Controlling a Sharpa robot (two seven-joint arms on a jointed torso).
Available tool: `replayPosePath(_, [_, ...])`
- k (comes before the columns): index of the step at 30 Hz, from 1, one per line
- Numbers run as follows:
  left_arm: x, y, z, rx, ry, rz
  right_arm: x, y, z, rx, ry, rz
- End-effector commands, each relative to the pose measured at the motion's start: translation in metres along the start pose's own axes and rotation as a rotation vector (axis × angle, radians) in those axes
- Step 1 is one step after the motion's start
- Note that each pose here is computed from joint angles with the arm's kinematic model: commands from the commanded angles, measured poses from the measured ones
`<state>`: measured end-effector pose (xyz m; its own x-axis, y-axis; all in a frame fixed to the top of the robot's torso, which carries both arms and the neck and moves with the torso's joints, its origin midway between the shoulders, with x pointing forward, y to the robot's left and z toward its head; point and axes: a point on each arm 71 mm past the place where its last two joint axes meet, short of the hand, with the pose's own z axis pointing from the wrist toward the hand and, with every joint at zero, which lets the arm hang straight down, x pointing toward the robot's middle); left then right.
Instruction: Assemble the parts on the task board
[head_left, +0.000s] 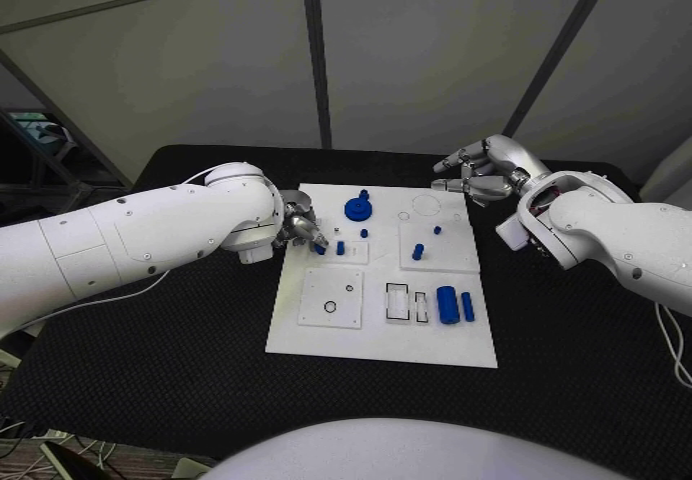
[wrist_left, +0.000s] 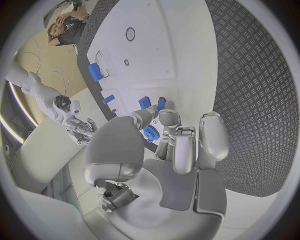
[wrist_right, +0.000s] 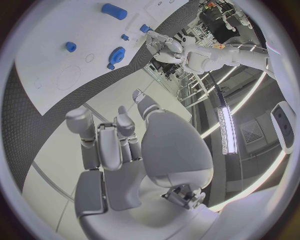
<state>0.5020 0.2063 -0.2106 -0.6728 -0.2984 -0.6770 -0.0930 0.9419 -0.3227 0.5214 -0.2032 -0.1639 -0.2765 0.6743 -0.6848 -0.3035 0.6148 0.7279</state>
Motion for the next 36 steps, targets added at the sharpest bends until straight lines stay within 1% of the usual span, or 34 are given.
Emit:
replayPosePath(1, [0.0030, 0.0014, 0.0008, -0.011, 0.022, 0.023, 0.0002, 0.0017, 0.0004, -0.012, 0.006, 0.000])
replayPosePath(18, [0.0027, -0.0010, 0.0045, -0.021, 0.024, 0.024, 0.0003, 0.0019, 0.0003, -0.012, 0.006, 0.000])
replayPosePath(29, [0.0027, -0.0002, 0.0062, -0.039, 0.032, 0.030, -0.0002, 0.0016, -0.0003, -0.012, 0.005, 0.000])
replayPosePath(36, [0.0018, 0.0008, 0.0070, -0.046, 0.028, 0.026, 0.0000, 0.0016, -0.0003, -0.011, 0.007, 0.000])
